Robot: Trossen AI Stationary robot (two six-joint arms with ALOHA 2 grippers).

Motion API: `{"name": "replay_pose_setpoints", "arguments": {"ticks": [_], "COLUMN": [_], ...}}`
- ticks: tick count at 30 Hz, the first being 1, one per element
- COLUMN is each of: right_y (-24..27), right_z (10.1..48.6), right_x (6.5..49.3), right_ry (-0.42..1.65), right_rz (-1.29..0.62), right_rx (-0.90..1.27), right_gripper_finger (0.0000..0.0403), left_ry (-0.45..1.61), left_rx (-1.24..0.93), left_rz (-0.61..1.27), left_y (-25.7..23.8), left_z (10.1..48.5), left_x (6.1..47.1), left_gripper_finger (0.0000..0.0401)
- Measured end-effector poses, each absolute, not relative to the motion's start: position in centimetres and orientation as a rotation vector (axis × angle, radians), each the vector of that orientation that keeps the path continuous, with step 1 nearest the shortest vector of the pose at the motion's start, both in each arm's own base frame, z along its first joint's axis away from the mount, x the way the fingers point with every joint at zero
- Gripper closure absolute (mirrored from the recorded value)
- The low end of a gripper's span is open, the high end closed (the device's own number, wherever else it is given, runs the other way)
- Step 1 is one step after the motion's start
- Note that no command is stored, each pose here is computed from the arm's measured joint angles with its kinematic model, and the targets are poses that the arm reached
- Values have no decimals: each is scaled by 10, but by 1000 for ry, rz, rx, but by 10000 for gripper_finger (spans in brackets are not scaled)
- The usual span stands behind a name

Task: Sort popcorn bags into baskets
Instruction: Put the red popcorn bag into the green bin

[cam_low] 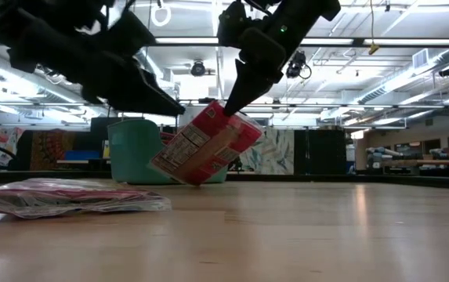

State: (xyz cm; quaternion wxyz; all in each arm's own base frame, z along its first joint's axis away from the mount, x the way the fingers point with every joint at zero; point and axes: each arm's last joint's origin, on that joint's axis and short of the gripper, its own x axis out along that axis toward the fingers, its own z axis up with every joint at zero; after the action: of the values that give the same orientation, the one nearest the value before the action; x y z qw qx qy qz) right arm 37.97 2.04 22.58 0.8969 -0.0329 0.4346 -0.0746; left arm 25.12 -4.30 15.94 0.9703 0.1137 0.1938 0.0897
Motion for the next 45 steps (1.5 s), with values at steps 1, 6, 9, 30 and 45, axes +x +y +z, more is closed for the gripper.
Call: {"name": "replay_pose_setpoints", "arguments": {"ticks": [1,6,9,30,45], "right_y": [21,21,21,24,24], "right_z": [226,226,226,230,300], "right_x": [380,380,380,379,315], "right_ry": [901,896,892,894,861], "right_rz": [-150,-139,-140,-72,-314], "right_rx": [-66,-38,-24,79,-44], "right_gripper_finger": [402,402,402,368,319], "left_ry": [402,450,480,549,695], "left_rx": [250,339,369,333,212], "left_rz": [209,253,246,346,421], "left_y": [-43,-44,-46,-40,-19], "left_z": [158,149,142,133,216], "left_x": [254,270,278,290,312], "left_gripper_finger": [120,120,121,381,373]}}
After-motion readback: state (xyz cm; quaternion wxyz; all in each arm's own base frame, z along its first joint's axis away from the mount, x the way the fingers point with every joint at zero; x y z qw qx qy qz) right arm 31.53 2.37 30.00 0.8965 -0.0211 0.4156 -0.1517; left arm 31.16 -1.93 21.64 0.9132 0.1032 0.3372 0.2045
